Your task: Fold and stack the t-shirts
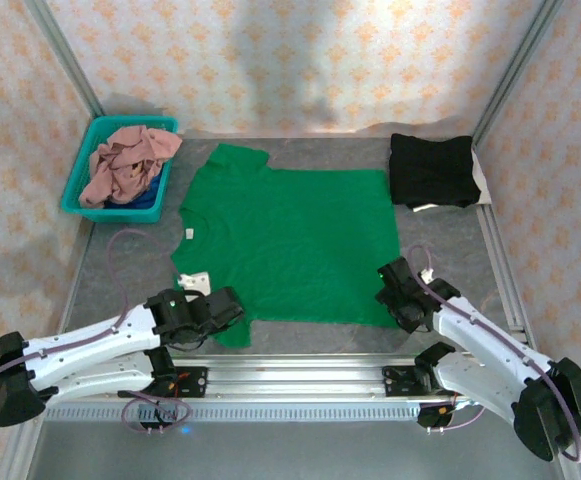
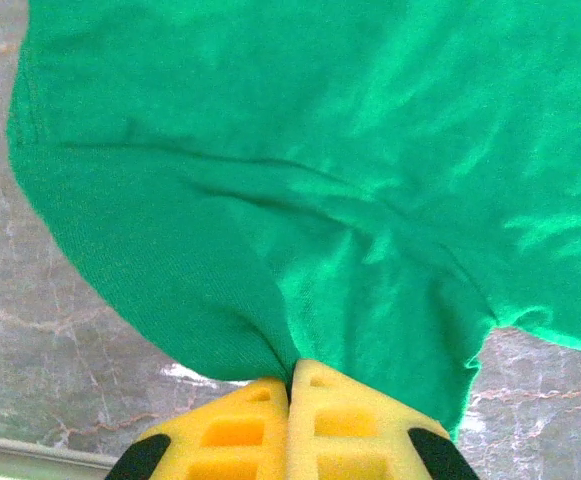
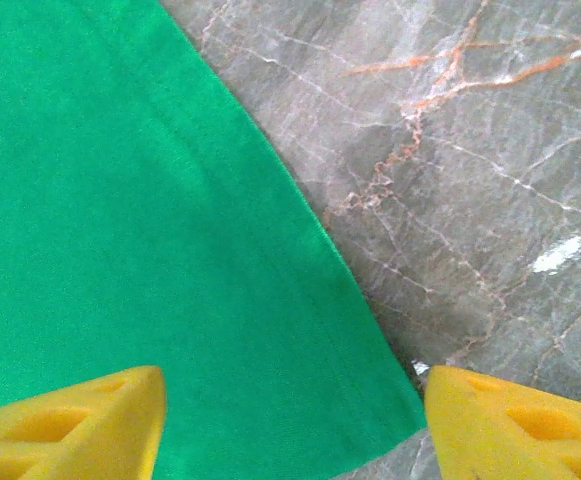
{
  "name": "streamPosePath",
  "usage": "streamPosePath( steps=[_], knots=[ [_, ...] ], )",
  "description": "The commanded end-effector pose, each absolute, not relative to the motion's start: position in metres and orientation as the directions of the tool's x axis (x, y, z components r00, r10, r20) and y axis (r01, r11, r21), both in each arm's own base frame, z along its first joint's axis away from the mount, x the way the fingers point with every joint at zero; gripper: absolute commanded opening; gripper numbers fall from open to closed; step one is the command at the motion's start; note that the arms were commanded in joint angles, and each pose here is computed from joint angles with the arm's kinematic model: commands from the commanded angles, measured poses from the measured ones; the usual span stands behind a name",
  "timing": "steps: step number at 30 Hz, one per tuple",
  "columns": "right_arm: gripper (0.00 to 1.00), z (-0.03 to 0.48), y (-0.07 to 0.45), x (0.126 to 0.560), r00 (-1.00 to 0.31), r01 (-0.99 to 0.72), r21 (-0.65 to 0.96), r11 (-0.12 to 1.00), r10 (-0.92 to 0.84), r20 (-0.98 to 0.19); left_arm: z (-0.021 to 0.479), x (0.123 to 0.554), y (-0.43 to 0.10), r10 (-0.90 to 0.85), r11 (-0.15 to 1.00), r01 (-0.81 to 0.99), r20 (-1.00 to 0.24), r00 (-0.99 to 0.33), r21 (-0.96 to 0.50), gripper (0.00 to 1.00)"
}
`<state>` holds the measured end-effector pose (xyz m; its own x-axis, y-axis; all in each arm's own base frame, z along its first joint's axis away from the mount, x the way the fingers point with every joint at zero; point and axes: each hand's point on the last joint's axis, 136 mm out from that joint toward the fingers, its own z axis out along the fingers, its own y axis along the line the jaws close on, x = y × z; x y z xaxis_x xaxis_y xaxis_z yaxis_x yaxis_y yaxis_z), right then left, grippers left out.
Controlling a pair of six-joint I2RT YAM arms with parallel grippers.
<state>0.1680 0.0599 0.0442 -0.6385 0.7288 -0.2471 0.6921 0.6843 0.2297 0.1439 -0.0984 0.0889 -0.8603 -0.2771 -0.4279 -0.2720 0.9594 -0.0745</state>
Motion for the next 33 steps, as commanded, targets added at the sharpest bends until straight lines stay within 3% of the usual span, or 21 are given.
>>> streamPosePath(
  steps=[1, 10, 12, 16, 22, 33],
  knots=[
    [0.66, 0.029, 0.05, 0.162, -0.597, 0.739, 0.196, 0.645, 0.761, -0.254, 0.1, 0.159, -0.097, -0.186, 0.978, -0.207, -0.478, -0.858, -0.01, 0.0],
    [0.59, 0.009, 0.061, 0.162, -0.578, 0.763, 0.209, 0.612, 0.79, -0.204, 0.127, 0.185, -0.096, -0.148, 0.984, -0.179, -0.53, -0.835, 0.007, 0.0],
    [0.5, 0.007, 0.061, 0.162, -0.573, 0.764, 0.218, 0.608, 0.793, -0.205, 0.134, 0.19, -0.091, -0.15, 0.981, -0.191, -0.549, -0.823, 0.018, 0.0],
    [0.25, 0.007, 0.061, 0.166, -0.562, 0.756, 0.256, 0.603, 0.797, -0.218, 0.146, 0.196, -0.079, -0.147, 0.978, -0.204, -0.568, -0.81, 0.039, 0.0],
    [0.0, 0.044, 0.057, 0.18, -0.571, 0.706, 0.293, 0.645, 0.763, -0.303, 0.166, 0.212, -0.081, -0.138, 0.981, -0.194, -0.599, -0.789, 0.03, 0.0],
    [0.0, 0.093, 0.068, 0.22, -0.64, 0.598, 0.298, 0.744, 0.667, -0.381, 0.198, 0.256, -0.078, -0.113, 0.971, -0.225, -0.673, -0.731, 0.082, 0.0]
  ],
)
